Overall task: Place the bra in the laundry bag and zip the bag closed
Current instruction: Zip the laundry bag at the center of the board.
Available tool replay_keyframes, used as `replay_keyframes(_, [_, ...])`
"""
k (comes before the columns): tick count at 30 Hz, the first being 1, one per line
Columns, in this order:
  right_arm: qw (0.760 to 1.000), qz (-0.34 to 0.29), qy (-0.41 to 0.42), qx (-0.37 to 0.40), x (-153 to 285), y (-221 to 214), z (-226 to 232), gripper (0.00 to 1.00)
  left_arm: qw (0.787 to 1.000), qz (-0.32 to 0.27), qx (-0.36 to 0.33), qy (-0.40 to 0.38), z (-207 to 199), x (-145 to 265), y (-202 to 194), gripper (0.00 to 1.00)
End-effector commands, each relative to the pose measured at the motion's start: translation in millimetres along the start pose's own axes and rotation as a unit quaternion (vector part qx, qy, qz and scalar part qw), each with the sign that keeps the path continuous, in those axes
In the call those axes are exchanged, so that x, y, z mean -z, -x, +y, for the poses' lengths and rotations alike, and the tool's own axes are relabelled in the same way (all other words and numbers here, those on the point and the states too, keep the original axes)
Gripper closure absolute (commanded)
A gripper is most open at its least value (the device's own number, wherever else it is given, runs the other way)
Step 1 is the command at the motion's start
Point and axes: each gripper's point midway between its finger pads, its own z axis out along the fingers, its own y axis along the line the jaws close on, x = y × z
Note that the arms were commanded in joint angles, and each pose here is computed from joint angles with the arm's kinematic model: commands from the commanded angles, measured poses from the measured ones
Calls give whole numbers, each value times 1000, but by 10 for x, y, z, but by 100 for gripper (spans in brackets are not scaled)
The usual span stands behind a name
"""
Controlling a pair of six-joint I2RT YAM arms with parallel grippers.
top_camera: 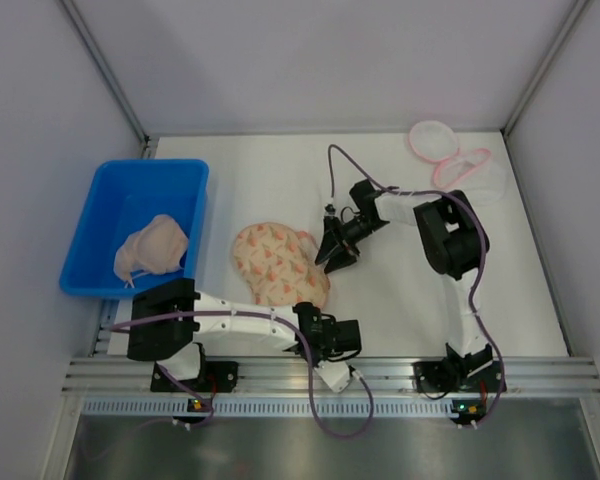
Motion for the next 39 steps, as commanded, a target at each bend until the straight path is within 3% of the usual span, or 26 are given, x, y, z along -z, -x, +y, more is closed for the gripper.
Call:
replay_keyframes(1, [997, -41, -18, 64, 285, 212, 94, 40, 999, -27, 36, -6, 130, 57, 61, 100])
replay_keyframes(2, [997, -43, -21, 62, 344, 158, 104, 31, 998, -27, 52, 5, 295, 73, 28, 100])
replay_keyframes(8, [996, -64, -34, 46, 508, -206, 33, 10, 995, -23, 86, 53, 861, 63, -167, 100])
replay_keyframes(15, [997, -46, 12, 53, 299, -289, 208, 9, 992, -34, 97, 71, 1158, 62, -210, 100])
replay_keyframes(18, [998, -19, 16, 54, 120, -267, 218, 15, 992, -41, 99, 72, 1199, 65, -176, 100])
replay_keyframes(20, [998, -2, 18, 53, 10, -266, 205, 31, 991, -46, 101, 75, 1217, 88, -158, 100])
replay_keyframes(21, [998, -1, 16, 53, -12, -256, 198, 41, 991, -48, 102, 73, 1203, 89, -155, 100])
replay_keyframes(22, [999, 0, 15, 52, -26, -245, 181, 60, 991, -49, 102, 73, 1176, 100, -159, 100])
replay_keyframes(24, [998, -3, 12, 56, -19, -211, 185, 80, 991, -52, 97, 72, 1108, 128, -136, 100])
replay_keyframes(25, [998, -4, 10, 55, -8, -203, 183, 98, 991, -54, 99, 70, 1062, 137, -127, 100])
replay_keyframes(32, [996, -25, -21, 80, 231, -12, 80, 100, 993, -65, 88, 30, 391, 100, -18, 100])
replay_keyframes(39, [991, 0, -68, 113, 337, -30, -130, 100, 994, -61, 88, -21, -218, -53, -115, 100])
